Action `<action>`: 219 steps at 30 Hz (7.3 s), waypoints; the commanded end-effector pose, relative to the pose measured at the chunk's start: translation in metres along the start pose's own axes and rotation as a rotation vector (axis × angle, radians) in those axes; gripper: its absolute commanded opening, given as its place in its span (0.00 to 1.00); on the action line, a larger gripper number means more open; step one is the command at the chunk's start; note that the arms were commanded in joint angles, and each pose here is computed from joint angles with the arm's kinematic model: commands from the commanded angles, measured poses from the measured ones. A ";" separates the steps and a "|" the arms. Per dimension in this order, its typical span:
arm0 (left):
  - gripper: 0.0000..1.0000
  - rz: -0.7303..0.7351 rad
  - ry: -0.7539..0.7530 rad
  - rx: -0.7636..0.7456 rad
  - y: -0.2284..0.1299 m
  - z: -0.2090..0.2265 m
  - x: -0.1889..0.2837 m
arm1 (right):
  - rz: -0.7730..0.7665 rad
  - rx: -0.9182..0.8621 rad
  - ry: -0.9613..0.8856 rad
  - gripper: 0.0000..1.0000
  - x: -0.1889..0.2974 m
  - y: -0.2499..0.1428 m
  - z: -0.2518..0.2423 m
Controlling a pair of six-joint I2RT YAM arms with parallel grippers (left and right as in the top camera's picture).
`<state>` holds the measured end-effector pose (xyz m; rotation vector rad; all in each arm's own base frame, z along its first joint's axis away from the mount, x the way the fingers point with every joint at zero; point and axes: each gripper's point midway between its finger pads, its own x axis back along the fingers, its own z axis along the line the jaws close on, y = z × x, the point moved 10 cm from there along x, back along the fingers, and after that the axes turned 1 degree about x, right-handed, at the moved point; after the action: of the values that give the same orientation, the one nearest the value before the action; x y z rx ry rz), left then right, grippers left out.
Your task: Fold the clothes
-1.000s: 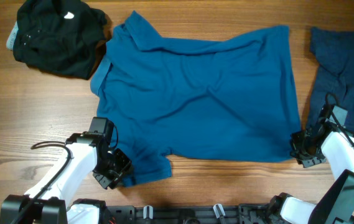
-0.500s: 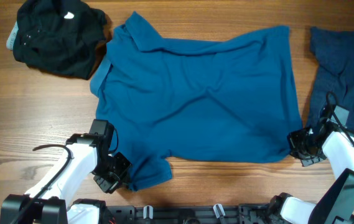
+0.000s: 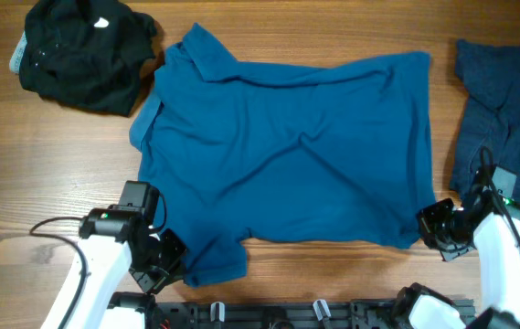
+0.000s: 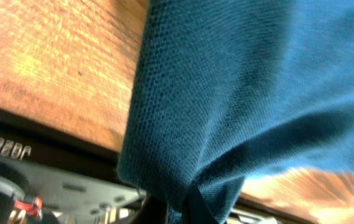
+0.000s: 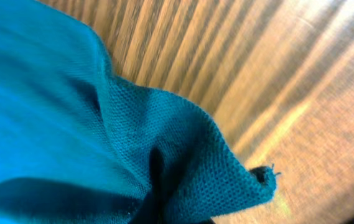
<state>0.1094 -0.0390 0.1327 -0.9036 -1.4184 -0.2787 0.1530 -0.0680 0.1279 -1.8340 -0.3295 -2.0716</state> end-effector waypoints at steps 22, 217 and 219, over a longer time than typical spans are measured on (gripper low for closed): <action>0.04 -0.408 -0.228 -0.046 0.003 -0.038 0.092 | -0.317 0.035 0.067 0.04 0.087 0.012 0.013; 0.04 -0.521 0.019 0.116 0.148 -0.083 0.026 | -0.024 0.381 -0.089 0.09 -0.070 0.019 0.076; 0.04 -0.472 0.031 0.141 0.146 -0.081 0.019 | -0.022 0.381 -0.088 0.08 -0.070 0.019 0.075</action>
<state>0.2704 0.0056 0.1108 -0.4663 -1.6263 -0.5851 0.2555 -0.0383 0.0908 -1.4829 -0.6610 -1.8937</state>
